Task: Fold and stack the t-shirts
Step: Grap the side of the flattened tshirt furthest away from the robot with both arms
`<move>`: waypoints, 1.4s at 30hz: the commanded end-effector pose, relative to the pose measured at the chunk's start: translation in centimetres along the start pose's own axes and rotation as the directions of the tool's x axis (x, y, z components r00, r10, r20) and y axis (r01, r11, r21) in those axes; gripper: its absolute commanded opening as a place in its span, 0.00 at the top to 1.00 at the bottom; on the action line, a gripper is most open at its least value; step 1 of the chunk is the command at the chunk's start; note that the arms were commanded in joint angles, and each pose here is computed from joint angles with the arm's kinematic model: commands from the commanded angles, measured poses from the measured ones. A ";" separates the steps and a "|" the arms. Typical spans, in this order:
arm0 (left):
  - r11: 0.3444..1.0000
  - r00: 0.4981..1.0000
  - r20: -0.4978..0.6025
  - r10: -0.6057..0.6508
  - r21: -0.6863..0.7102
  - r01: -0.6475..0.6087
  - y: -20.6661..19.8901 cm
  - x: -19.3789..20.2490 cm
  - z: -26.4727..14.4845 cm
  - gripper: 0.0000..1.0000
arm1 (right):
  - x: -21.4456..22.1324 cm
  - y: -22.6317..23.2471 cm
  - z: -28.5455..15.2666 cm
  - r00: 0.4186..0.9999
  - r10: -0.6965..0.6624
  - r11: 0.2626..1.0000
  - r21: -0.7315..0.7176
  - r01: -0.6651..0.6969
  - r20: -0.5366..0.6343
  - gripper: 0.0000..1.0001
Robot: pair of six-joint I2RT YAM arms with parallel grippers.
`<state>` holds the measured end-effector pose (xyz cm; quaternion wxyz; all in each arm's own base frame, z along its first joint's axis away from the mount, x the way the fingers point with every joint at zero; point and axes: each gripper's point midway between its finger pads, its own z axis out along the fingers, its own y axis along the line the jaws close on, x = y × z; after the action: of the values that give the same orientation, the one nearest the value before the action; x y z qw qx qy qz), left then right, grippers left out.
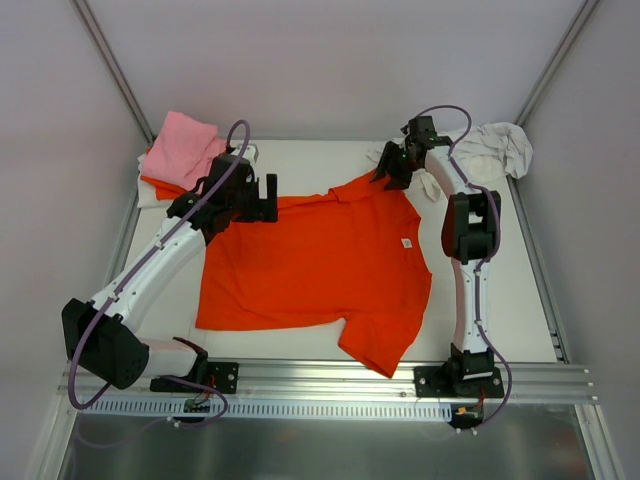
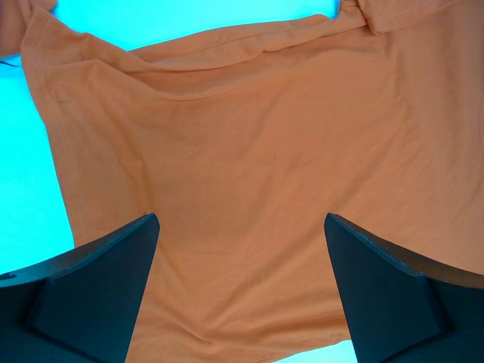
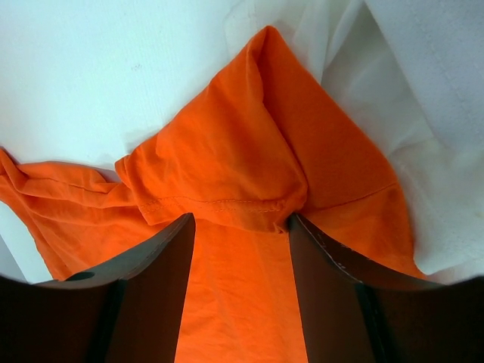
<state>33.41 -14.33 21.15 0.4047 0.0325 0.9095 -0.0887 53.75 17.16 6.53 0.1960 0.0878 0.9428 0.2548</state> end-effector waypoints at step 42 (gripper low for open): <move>1.000 0.999 0.031 0.025 -0.012 -0.025 -0.2 -1.7 0.0 0.05 | -2.1 0.2 -4.0 0.997 -0.036 0.999 0.003 0.036 0.072 1.00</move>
<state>33.84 -14.49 21.00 0.4016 0.0345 0.9111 -0.0857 53.32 15.39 5.00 0.1843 0.0953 0.9478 0.2420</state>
